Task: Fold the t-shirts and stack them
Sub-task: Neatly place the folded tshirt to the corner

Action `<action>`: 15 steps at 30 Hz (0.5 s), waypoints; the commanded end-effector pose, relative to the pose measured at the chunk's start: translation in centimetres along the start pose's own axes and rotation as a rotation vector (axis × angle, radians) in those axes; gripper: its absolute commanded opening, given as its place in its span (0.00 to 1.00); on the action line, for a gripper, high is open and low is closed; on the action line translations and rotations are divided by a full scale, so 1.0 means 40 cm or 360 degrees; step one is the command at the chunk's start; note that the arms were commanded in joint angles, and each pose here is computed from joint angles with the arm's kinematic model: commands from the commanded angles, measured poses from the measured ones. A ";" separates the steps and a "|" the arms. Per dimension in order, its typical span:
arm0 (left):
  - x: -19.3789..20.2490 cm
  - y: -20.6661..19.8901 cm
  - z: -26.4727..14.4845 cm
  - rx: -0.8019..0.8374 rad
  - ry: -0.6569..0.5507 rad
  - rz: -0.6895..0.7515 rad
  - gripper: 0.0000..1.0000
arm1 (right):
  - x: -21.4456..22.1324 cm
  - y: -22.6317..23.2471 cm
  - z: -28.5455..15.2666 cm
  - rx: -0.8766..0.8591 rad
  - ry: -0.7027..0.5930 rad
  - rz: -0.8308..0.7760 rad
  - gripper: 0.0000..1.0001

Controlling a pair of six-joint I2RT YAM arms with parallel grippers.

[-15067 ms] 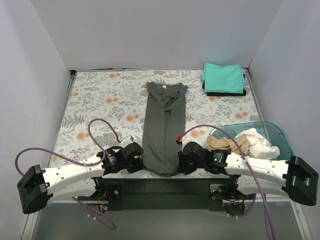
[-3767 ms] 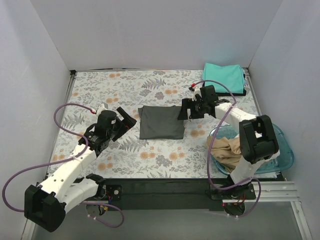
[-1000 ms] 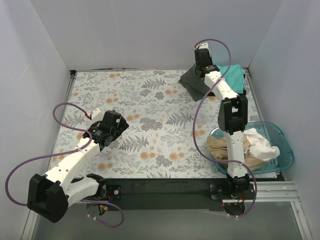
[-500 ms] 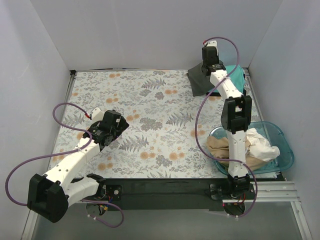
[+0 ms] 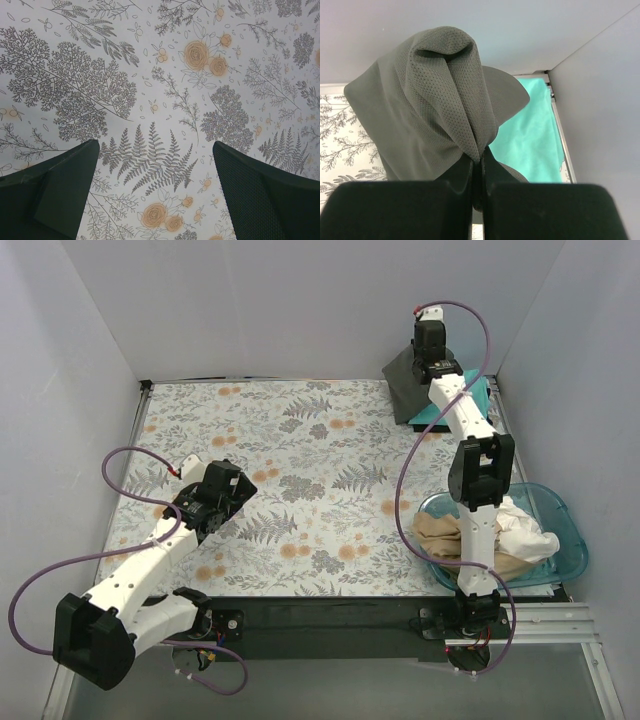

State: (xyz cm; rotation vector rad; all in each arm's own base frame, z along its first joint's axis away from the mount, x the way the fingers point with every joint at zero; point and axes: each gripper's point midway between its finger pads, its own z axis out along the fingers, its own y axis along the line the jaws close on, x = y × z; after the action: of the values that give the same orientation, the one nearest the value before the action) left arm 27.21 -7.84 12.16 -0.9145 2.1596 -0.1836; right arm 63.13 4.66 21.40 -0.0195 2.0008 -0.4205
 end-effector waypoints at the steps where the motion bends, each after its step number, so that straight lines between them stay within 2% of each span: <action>1: -0.033 -0.023 -0.024 0.0054 -0.0057 -0.0037 0.97 | -0.192 -0.103 -0.083 0.0070 -0.0292 0.0146 0.01; 15: -0.023 -0.027 -0.018 0.0057 -0.0028 -0.0029 0.98 | -0.224 -0.142 -0.126 0.0015 -0.0334 0.0164 0.01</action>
State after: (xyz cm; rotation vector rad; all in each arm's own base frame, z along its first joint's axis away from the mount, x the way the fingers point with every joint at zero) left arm 27.18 -7.99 12.36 -0.9127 2.1582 -0.1989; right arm 62.58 2.97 25.56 -0.0063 1.9414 -0.4031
